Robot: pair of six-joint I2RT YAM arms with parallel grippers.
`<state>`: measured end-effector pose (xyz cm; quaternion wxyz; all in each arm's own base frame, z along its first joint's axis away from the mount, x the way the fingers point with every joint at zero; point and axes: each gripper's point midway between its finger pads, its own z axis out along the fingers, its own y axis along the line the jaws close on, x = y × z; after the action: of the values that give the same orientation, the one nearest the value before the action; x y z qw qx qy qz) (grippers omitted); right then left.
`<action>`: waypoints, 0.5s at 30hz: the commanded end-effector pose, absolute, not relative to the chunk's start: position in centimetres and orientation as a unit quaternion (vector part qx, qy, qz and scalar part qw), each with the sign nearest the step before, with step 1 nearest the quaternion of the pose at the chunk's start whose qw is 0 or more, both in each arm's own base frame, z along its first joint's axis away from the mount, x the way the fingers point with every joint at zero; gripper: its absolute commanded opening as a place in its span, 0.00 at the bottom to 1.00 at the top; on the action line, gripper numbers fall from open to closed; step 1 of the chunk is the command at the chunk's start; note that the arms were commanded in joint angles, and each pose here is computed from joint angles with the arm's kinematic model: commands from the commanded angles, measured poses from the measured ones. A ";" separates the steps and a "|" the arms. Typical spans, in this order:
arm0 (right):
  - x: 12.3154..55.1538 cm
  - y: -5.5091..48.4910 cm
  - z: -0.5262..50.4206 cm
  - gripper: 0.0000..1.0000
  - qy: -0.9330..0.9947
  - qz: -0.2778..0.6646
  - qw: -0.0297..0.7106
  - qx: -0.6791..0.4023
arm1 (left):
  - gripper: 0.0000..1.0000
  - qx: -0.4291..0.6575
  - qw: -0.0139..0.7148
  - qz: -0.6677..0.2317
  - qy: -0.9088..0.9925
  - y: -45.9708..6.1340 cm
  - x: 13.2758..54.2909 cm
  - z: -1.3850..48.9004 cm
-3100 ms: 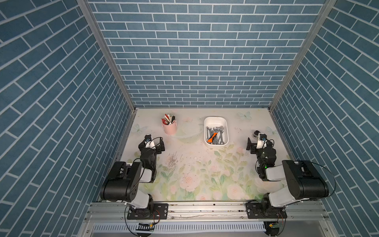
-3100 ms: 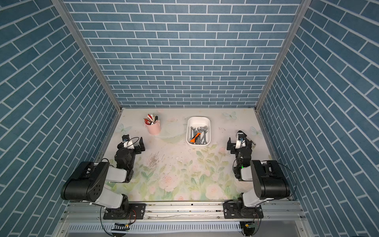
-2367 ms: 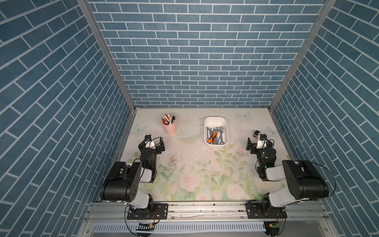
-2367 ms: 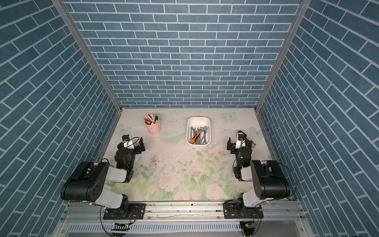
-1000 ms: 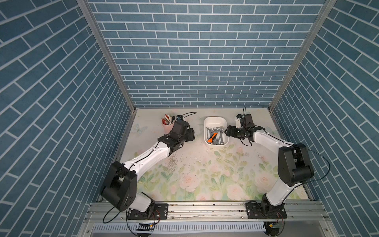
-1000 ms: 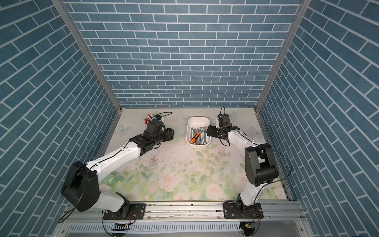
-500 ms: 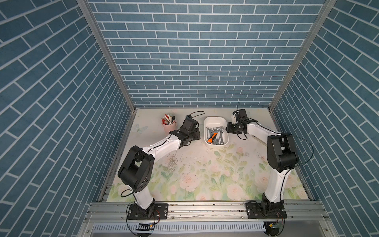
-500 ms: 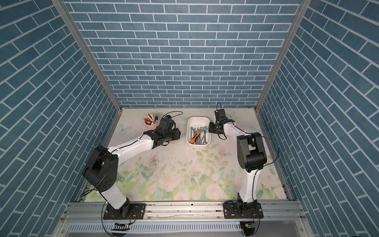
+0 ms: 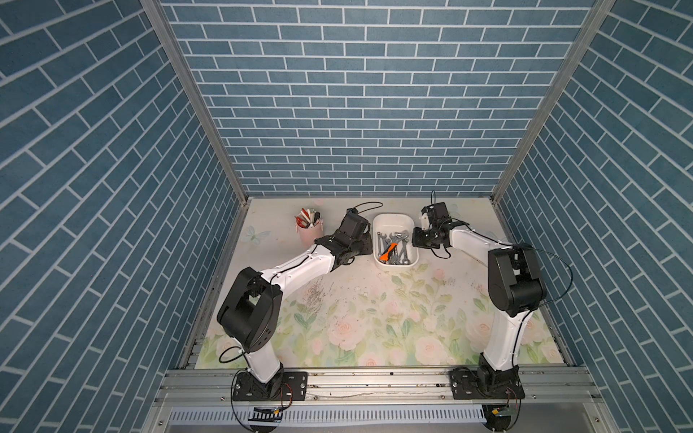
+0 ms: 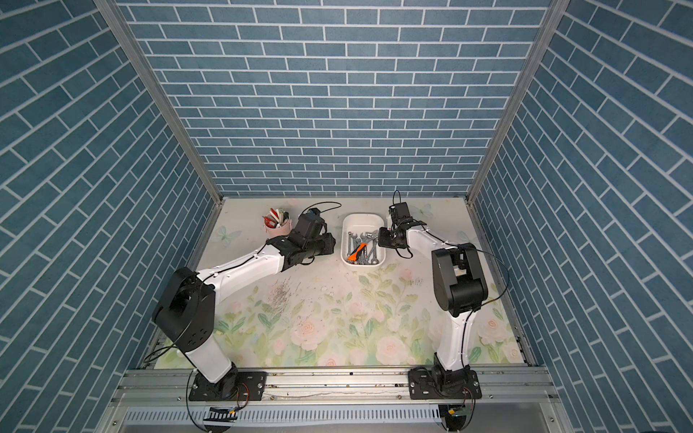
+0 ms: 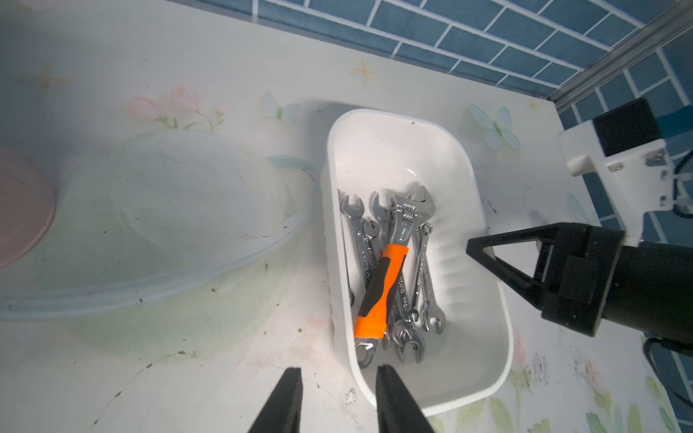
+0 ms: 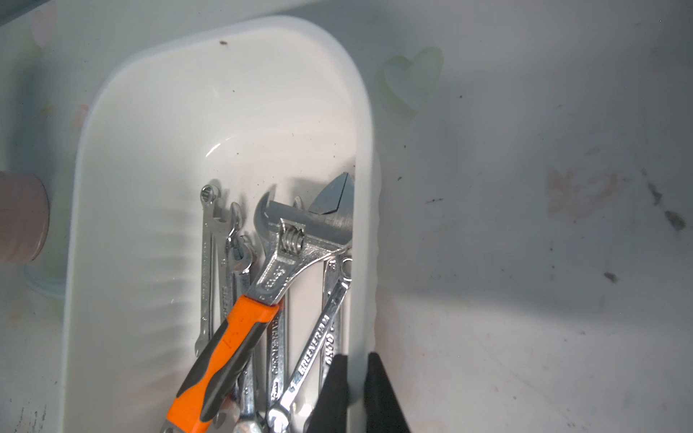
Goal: Take out the wrench from the storage box
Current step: Move the storage box to the center of the board.
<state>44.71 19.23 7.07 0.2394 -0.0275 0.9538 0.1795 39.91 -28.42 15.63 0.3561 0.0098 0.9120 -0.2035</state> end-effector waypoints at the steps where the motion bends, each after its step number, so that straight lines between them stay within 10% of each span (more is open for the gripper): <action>1: 41.6 20.3 7.2 0.06 0.959 0.185 0.210 -0.052 | 0.38 0.039 0.353 -0.189 0.915 -29.8 39.7 15.2; 15: 35.4 22.4 7.5 0.05 0.958 0.214 0.188 -0.026 | 0.37 0.093 0.311 -0.184 0.928 -33.7 36.5 11.2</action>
<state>37.52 21.32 6.91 0.2068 -0.0358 0.9584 0.1935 37.41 -33.71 12.96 0.3255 0.0841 0.9215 -0.1946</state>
